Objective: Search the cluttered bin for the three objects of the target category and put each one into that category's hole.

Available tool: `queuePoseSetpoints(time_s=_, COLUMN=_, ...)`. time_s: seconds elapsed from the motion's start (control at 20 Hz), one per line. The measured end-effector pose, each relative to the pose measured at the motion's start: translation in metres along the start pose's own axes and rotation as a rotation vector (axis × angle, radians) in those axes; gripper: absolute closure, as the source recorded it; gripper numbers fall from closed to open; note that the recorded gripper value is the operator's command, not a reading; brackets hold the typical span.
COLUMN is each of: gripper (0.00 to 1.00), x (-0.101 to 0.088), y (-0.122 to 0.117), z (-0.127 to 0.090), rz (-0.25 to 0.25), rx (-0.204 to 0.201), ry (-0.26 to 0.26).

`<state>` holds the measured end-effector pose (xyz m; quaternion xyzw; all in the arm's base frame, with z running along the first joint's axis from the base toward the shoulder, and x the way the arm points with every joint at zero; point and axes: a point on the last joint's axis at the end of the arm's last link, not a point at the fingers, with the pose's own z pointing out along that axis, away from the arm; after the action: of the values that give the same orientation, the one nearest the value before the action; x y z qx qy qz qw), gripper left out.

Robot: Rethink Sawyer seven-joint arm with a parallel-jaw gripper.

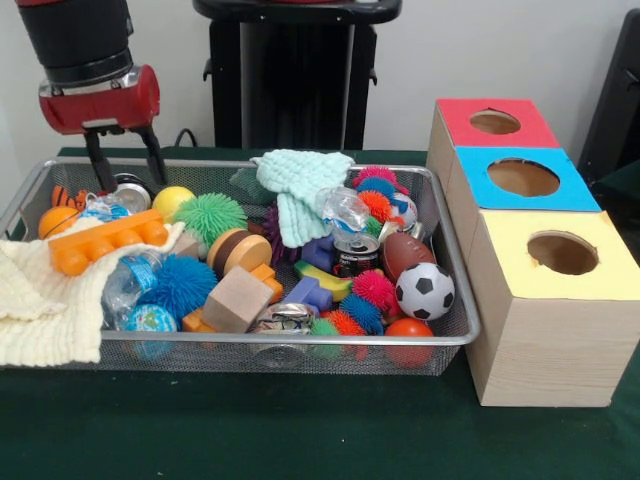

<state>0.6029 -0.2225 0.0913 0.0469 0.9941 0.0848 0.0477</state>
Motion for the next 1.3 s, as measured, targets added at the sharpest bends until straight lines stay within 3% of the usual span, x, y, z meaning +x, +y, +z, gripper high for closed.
queuePoseSetpoints(time_s=0.2, gripper=0.00, x=-0.019, y=0.014, z=-0.007, rz=-0.079, rx=0.066, ry=-0.031)
queuePoseSetpoints(time_s=0.65, gripper=0.00, x=-0.054, y=0.049, z=0.000, rz=-0.198, rx=0.134, ry=-0.073)
queuePoseSetpoints(time_s=0.95, gripper=0.00, x=-0.066, y=0.061, z=0.011, rz=-0.240, rx=0.156, ry=-0.084)
queuePoseSetpoints(time_s=1.3, gripper=0.00, x=-0.065, y=0.064, z=0.016, rz=-0.272, rx=0.185, ry=-0.078)
